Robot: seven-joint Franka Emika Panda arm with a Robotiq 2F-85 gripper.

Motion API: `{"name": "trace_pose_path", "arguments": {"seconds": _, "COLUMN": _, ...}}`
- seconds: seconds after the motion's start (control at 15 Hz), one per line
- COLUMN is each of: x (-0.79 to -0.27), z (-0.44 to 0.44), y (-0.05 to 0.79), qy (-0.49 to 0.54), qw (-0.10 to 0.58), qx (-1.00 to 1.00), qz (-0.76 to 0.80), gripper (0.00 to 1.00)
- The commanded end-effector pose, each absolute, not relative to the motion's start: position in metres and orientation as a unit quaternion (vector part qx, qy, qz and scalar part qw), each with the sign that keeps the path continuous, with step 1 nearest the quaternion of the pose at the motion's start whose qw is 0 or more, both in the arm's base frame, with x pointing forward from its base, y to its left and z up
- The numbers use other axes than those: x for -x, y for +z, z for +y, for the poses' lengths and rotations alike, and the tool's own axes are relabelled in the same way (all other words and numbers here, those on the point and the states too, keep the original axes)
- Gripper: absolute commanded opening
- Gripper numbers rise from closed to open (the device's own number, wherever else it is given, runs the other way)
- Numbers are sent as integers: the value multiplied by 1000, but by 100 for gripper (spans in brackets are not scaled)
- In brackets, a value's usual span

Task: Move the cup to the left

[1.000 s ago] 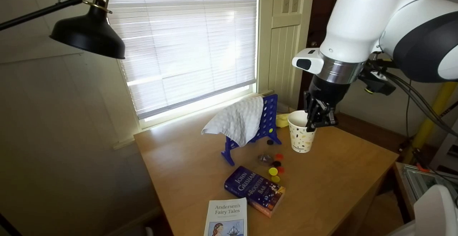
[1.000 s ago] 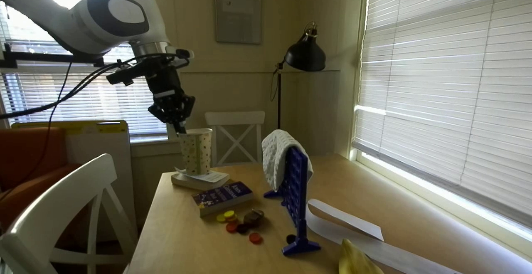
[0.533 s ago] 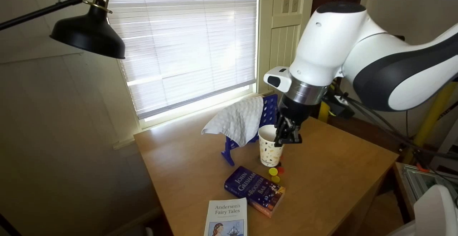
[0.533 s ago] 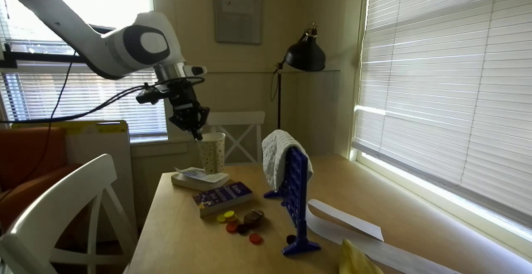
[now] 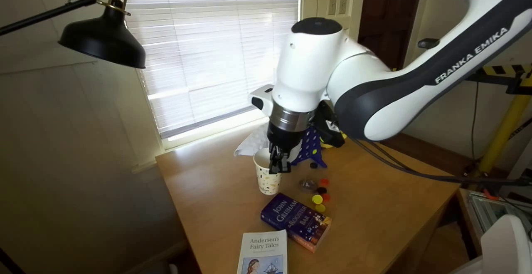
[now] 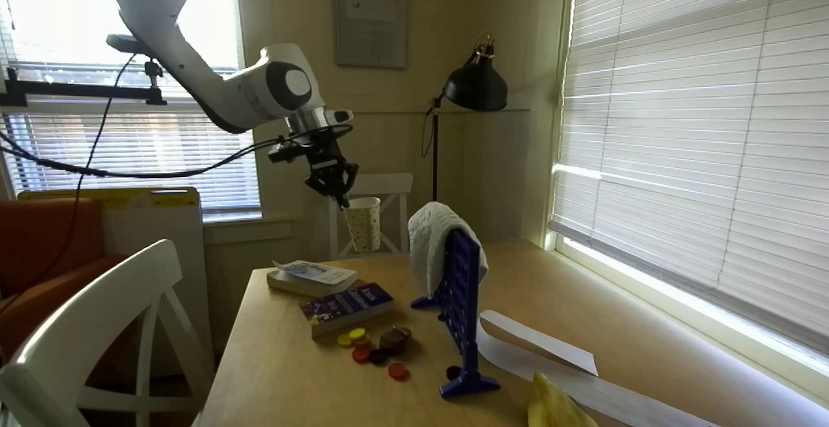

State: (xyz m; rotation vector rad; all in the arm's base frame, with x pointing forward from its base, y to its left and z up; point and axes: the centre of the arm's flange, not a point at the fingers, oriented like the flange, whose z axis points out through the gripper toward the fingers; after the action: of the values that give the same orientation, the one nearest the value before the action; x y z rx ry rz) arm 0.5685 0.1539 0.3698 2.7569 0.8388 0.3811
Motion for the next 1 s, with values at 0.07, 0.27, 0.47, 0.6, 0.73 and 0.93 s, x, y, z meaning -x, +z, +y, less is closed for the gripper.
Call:
{"name": "trace_pose_path", "arguments": {"seconds": 0.07, "x": -639, "z": 181, "y": 347, "qy": 97, "qw": 144, "qx": -944, "qz": 280, "gripper": 1}}
{"name": "trace_pose_path", "arguments": {"seconds": 0.27, "x": -654, "z": 188, "y": 324, "qy": 78, "qw": 145, "qx": -944, "qz": 285, "gripper": 1}}
{"name": "trace_pose_path", "arguments": {"seconds": 0.47, "x": -661, "z": 187, "y": 300, "qy": 78, "qw": 136, "qx": -946, "qz": 285, "gripper": 1}}
{"name": "trace_pose_path", "arguments": {"seconds": 0.6, "x": -664, "z": 184, "y": 291, "qy": 83, "qw": 126, "qx": -946, "qz": 285, "gripper": 1}}
{"name": "trace_pose_path", "arguments": {"seconds": 0.73, "x": -662, "z": 183, "y": 283, "qy": 91, "qw": 118, "qx": -946, "qz": 287, "gripper": 1}}
{"name": "trace_pose_path", "arguments": {"seconds": 0.93, "x": -657, "z": 184, "y": 269, "qy": 108, "qw": 101, "qx": -945, "qz": 292, "gripper": 1}}
